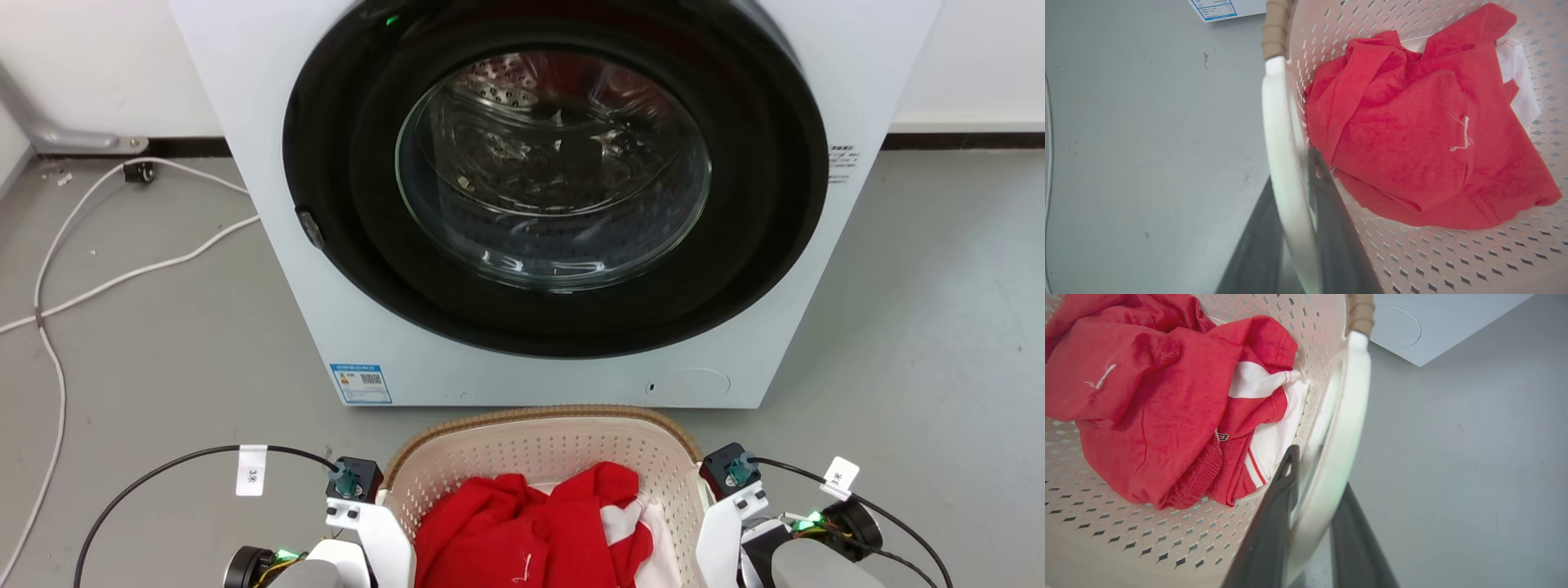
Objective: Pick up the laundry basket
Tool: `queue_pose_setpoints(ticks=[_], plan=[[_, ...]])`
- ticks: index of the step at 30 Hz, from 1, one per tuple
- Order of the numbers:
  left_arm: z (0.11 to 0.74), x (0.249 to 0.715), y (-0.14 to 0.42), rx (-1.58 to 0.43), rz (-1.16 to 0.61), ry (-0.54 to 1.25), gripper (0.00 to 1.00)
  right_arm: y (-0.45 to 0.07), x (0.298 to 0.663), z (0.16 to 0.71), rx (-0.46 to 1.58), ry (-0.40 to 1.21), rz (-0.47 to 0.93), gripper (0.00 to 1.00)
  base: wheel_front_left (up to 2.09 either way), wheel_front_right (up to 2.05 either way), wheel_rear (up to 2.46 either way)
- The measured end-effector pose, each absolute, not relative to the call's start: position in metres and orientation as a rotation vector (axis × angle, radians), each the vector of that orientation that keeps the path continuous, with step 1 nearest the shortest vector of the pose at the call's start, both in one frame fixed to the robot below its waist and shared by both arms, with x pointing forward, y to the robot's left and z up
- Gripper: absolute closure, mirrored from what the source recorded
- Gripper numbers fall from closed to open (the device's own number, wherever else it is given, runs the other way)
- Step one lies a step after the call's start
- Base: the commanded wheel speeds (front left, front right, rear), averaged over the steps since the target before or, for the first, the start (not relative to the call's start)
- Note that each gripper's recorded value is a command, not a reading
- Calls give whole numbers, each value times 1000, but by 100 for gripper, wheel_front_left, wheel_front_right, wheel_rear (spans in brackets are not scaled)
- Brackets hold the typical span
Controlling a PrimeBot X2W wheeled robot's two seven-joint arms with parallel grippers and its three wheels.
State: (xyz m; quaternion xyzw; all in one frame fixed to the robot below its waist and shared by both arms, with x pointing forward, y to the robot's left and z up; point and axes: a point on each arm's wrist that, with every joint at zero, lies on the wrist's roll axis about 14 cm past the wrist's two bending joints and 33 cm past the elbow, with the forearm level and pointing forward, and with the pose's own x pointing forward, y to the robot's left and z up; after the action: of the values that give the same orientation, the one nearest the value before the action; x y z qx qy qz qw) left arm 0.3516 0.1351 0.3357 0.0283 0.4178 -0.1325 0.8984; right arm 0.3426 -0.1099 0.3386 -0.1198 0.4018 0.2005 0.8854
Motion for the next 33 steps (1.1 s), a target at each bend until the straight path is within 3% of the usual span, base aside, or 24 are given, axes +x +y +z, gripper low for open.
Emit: queue_pose_setpoints(ticks=[33], plan=[[346, 347, 134, 75, -309, 890, 100, -112, 334, 345, -251, 874, 407, 100, 0, 0, 0]])
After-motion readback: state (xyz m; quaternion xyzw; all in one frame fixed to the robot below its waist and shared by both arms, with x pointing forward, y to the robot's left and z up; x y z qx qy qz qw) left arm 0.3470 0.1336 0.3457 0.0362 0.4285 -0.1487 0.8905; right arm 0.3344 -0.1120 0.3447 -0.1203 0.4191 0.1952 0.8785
